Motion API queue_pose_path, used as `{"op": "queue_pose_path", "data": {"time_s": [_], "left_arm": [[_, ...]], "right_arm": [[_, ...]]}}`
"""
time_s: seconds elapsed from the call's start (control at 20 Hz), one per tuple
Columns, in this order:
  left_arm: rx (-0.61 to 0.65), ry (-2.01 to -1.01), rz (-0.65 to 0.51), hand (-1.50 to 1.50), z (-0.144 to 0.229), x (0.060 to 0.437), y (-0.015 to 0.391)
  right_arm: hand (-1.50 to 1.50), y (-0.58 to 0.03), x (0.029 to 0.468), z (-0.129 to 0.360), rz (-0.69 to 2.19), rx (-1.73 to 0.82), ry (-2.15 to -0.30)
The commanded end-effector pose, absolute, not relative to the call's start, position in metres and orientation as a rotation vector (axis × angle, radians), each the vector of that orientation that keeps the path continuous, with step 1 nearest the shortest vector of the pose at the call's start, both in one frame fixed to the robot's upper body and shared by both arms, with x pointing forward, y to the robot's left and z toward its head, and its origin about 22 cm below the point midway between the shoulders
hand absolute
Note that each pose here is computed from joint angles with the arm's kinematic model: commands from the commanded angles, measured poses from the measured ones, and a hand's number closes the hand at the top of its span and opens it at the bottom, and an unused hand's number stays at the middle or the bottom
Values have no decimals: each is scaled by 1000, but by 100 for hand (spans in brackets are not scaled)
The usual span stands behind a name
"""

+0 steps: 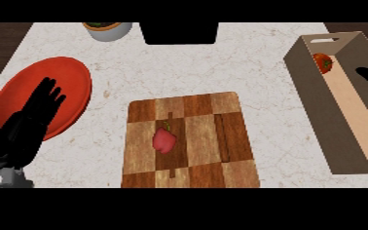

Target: Pick the tomato from the cutting board and place it in the cardboard box

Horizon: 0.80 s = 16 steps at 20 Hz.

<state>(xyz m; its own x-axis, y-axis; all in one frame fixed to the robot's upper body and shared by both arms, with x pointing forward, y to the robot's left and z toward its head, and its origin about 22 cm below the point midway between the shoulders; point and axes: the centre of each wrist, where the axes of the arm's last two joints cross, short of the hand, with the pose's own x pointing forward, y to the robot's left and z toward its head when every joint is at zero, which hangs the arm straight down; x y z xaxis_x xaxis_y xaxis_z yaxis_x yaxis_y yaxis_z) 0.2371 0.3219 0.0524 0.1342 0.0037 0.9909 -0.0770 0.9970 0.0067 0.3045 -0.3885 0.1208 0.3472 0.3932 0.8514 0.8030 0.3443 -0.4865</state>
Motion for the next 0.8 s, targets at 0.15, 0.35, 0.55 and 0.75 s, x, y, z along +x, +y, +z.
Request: {"op": "queue_pose_path", "data": {"time_s": [0.15, 0.35, 0.55, 0.75], "left_arm": [[64, -1431, 58, 0, 49, 231, 331], [78, -1436, 62, 0, 50, 237, 329], [77, -1432, 53, 0, 41, 252, 330], [92, -1457, 44, 0, 60, 244, 330]], "right_arm": [[-150, -419, 234, 138, -509, -1224, -1309], [-150, -436, 187, 129, -420, -1216, -1367], [-150, -438, 166, 123, -449, -1178, -1369], [-150, -445, 150, 124, -423, -1199, -1344]]}}
